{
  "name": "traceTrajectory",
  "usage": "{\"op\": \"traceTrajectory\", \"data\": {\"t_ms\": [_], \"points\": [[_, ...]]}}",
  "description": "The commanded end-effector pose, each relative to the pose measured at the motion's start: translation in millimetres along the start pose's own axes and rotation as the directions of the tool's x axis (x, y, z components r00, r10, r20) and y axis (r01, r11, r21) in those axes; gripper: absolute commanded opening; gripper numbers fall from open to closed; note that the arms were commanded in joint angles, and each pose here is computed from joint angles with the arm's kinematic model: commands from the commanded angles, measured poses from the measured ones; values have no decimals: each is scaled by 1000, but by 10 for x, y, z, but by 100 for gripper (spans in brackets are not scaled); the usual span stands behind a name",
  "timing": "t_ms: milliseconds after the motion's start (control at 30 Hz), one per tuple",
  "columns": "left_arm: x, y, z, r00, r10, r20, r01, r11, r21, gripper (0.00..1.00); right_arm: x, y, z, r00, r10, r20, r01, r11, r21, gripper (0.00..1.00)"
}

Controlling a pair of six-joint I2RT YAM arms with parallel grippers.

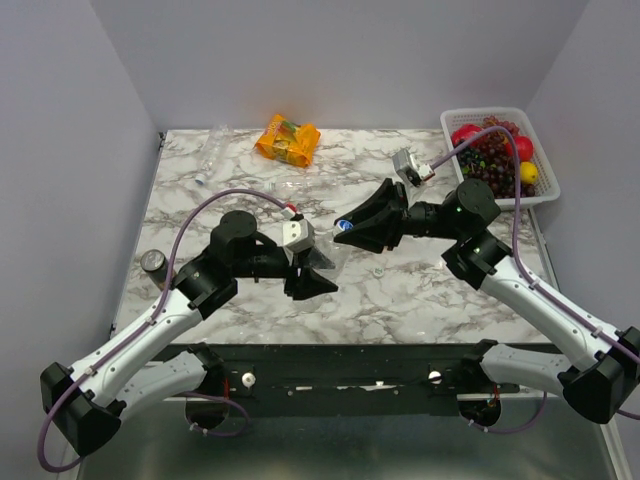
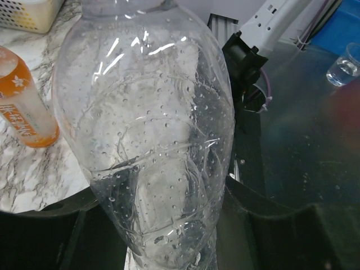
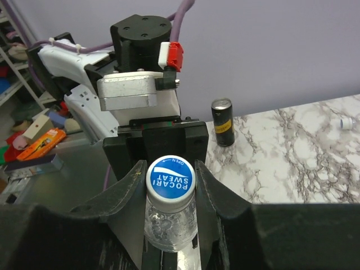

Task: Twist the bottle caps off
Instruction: Unscrew the bottle cap from the plastic bottle.

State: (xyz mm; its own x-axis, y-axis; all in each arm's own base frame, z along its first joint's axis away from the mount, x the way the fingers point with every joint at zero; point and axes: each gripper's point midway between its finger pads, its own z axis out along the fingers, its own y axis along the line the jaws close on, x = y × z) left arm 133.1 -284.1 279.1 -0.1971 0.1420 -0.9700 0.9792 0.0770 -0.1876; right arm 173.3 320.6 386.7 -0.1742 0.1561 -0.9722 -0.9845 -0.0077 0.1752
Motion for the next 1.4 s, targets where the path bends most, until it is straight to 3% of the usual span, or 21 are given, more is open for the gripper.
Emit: {"op": "traceTrajectory", "data": {"t_ms": [0, 100, 133, 200, 233, 333, 433, 533, 800, 900, 1033, 1167, 1367], "points": [[-288, -266, -31, 993, 63, 96, -75, 989, 128, 45, 351, 13, -34, 997, -9, -80, 4, 998, -61, 1], [-283, -95, -22, 994, 63, 88, -66, 997, 30, 45, 342, -28, -46, 997, -3, -72, 1, 1000, -27, 1], [-271, -28, -22, 995, 60, 79, -59, 998, -5, 45, 327, -78, -45, 998, 4, -63, -4, 1000, 7, 9], [-234, 130, -34, 997, 49, 56, -44, 995, -94, 45, 310, -99, -59, 998, 5, -58, -3, 999, 32, 13], [-217, 173, -32, 998, 45, 49, -39, 993, -114, 45, 297, -143, -63, 999, 3, -53, 0, 998, 60, 28], [-207, 218, -39, 998, 40, 46, -34, 990, -140, 45, 305, -199, -86, 998, 6, -55, 0, 995, 104, 52], [-219, 235, -52, 998, 45, 51, -37, 987, -155, 45, 303, -204, -113, 999, 3, -53, 4, 992, 122, 66], [-229, 250, -70, 997, 57, 54, -47, 984, -171, 45, 304, -197, -149, 999, -4, -51, 11, 990, 138, 71], [-219, 483, -148, 997, 54, 48, -36, 949, -312, 45, 262, -175, -260, 999, -14, -45, 23, 980, 198, 73], [-201, 658, -233, 998, 48, 39, -27, 908, -419, 45, 192, -283, -345, 999, 44, -31, -32, 948, 318, 73], [-152, 855, -318, 999, 28, 29, -8, 848, -529, 44, -46, -433, -477, 991, 114, 72, -135, 868, 479, 73], [-38, 930, -307, 1000, 9, -27, -23, 816, -577, 44, -120, -530, -440, 971, 176, 158, -234, 823, 518, 67], [46, 961, -282, 997, 4, -71, -46, 798, -601, 44, -63, -706, -194, 959, 221, 177, -282, 790, 544, 63]]}}
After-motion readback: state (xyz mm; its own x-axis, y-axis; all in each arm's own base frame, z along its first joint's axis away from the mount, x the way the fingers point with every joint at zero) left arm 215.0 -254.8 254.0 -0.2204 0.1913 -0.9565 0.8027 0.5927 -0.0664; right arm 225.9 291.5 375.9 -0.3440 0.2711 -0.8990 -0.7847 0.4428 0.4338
